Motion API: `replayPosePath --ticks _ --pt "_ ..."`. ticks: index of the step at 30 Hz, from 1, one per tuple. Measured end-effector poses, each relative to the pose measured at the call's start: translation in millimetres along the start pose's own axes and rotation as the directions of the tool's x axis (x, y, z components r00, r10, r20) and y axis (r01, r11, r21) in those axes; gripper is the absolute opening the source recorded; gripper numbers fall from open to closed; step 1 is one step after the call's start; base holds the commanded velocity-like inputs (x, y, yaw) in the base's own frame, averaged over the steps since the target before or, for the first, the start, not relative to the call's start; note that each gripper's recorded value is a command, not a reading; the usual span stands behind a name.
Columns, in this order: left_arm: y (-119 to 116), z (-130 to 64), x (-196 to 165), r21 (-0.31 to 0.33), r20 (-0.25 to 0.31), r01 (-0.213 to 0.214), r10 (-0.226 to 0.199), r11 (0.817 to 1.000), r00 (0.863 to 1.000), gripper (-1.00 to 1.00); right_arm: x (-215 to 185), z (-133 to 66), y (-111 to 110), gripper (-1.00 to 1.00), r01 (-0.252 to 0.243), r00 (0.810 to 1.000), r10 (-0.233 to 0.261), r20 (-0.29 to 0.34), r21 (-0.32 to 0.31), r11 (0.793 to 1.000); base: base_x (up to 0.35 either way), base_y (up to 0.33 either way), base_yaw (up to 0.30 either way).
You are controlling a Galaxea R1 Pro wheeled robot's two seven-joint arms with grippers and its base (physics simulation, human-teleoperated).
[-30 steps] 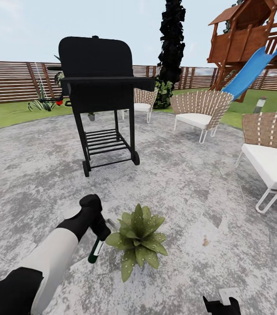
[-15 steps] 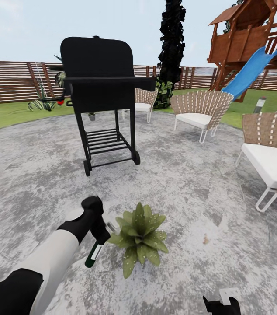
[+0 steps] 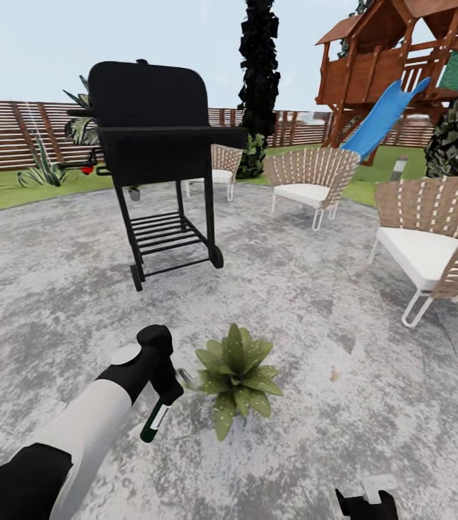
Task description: Pick up the pesticide atomizer in the garden and spray insectifuge to fully cover both potted plants in the garden.
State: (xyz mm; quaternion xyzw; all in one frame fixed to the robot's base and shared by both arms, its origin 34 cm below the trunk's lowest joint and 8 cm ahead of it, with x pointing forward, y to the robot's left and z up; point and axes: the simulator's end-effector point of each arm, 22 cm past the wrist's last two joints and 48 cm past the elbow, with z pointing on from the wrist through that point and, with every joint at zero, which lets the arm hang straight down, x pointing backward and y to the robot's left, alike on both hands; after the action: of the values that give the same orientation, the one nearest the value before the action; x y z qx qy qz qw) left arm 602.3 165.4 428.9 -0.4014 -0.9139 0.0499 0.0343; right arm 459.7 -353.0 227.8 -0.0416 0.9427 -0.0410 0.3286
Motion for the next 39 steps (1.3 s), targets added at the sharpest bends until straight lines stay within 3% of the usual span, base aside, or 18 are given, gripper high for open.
replayPosePath --ticks 19,33,39 --pt "-0.4 -2.4 0.1 -0.005 0.002 -0.003 0.003 1.000 1.000 -1.00 -3.2 -0.4 2.0 1.00 -0.003 1.000 0.003 0.007 -0.001 1.000 0.132 0.302 -0.154" --pt "0.4 -3.6 0.8 -0.011 0.001 -0.006 0.006 1.000 1.000 -1.00 -4.5 -0.8 0.4 1.00 -0.001 1.000 0.001 0.010 0.000 1.000 0.022 0.025 -0.234" --pt "0.4 -2.3 2.4 -0.009 -0.001 -0.003 0.003 1.000 1.000 -1.00 -4.1 -0.8 1.3 1.00 -0.001 1.000 0.001 0.009 -0.002 1.000 0.000 0.152 -0.035"
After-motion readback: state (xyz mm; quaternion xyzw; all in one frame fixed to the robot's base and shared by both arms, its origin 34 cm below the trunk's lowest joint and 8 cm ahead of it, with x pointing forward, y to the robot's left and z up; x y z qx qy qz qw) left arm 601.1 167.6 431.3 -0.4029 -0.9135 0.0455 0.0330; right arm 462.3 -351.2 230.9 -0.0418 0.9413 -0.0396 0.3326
